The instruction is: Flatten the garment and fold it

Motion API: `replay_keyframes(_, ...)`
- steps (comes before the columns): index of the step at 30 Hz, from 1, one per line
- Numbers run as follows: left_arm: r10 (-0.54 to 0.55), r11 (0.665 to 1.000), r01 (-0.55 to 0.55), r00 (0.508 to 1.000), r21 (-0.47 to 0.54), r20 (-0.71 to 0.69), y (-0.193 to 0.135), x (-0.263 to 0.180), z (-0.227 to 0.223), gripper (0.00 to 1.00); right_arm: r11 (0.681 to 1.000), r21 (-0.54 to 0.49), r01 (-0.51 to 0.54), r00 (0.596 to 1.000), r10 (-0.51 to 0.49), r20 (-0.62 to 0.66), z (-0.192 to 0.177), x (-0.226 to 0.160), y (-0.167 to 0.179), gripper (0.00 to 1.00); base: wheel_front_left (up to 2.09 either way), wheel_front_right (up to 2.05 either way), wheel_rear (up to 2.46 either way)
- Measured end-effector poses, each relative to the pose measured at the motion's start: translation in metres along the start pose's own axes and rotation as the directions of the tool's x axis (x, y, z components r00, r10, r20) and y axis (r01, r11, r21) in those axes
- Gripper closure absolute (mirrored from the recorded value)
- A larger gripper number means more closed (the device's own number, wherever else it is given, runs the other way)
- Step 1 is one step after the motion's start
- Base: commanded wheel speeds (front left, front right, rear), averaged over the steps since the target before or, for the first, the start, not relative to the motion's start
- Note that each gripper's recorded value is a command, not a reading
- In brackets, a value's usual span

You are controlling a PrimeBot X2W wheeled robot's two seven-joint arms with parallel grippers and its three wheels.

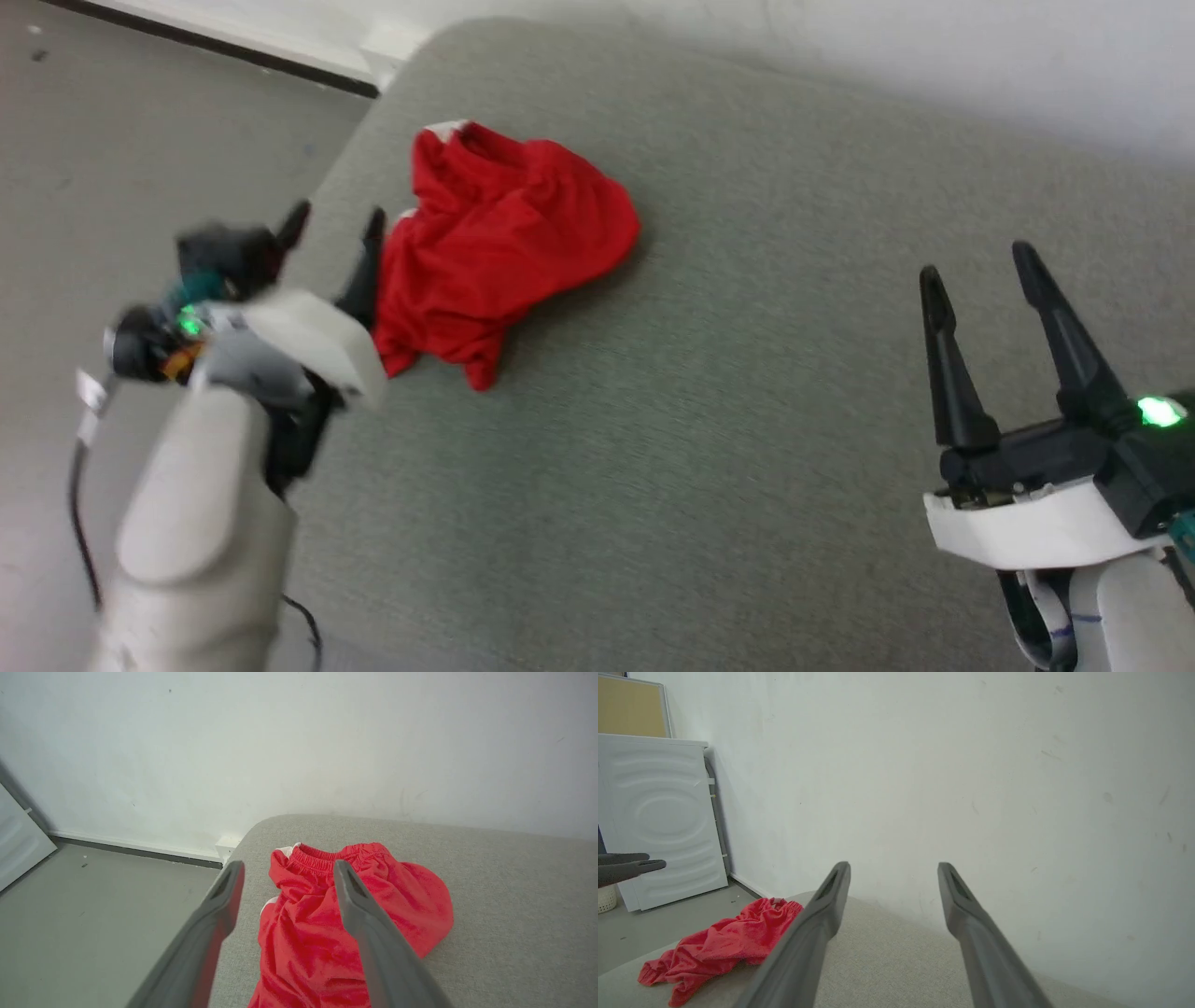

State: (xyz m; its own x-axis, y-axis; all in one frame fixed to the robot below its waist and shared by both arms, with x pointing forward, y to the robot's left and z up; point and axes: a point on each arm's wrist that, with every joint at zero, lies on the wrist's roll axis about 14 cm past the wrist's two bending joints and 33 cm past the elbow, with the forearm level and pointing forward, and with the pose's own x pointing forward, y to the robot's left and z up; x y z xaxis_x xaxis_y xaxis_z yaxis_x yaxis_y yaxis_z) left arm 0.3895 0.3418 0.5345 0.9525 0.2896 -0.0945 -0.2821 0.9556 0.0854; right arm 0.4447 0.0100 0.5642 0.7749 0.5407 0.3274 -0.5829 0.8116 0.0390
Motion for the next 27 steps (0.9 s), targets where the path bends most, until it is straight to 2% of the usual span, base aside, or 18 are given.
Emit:
replay_keyframes(4, -0.018, 0.999, 0.028, 0.980, 0.046, -0.197, 0.007, 0.043, -0.020, 0.00, 0.999, -0.012, 0.039, 0.999, -0.039, 0.018, -0.002, 0.001, -0.020, 0.00, 0.00, 0.00, 0.00)
replay_keyframes(8, -0.025, 0.997, 0.052, 0.917, 0.057, -0.397, 0.007, 0.077, -0.046, 0.00, 0.997, -0.020, 0.077, 0.997, -0.077, 0.013, -0.011, -0.002, -0.038, 0.00, 0.00, 0.00, 0.00)
replay_keyframes(12, -0.038, 0.994, 0.089, 0.830, 0.065, -0.556, -0.004, 0.101, -0.074, 0.00, 0.992, -0.026, 0.125, 0.992, -0.125, -0.010, -0.024, -0.009, -0.058, 0.00, 0.00, 0.00, 0.00)
replay_keyframes(15, -0.025, 0.989, 0.117, 0.744, 0.093, -0.667, -0.007, 0.109, -0.101, 0.00, 0.987, -0.032, 0.158, 0.987, -0.159, -0.035, -0.034, -0.016, -0.071, 0.00, 0.00, 0.00, 0.00)
replay_keyframes(19, -0.034, 0.990, 0.130, 0.628, 0.061, -0.778, -0.016, 0.109, -0.140, 0.00, 0.979, -0.043, 0.200, 0.976, -0.203, -0.077, -0.049, -0.027, -0.086, 0.00, 0.00, 0.00, 0.00)
replay_keyframes(24, -0.070, 0.996, 0.081, 0.553, -0.031, -0.830, -0.022, 0.119, -0.159, 0.00, 0.969, -0.064, 0.237, 0.962, -0.243, -0.120, -0.063, -0.040, -0.100, 0.00, 0.00, 0.00, 0.00)
replay_keyframes(25, -0.083, 0.996, 0.074, 0.530, -0.052, -0.844, -0.024, 0.119, -0.162, 1.00, 0.968, -0.067, 0.243, 0.960, -0.250, -0.126, -0.065, -0.042, -0.103, 0.00, 0.00, 0.00, 0.00)
replay_keyframes(27, -0.102, 0.994, 0.075, 0.513, -0.074, -0.852, -0.028, 0.122, -0.163, 1.00, 0.964, -0.075, 0.254, 0.955, -0.263, -0.137, -0.069, -0.046, -0.107, 0.00, 0.00, 0.00, 0.00)
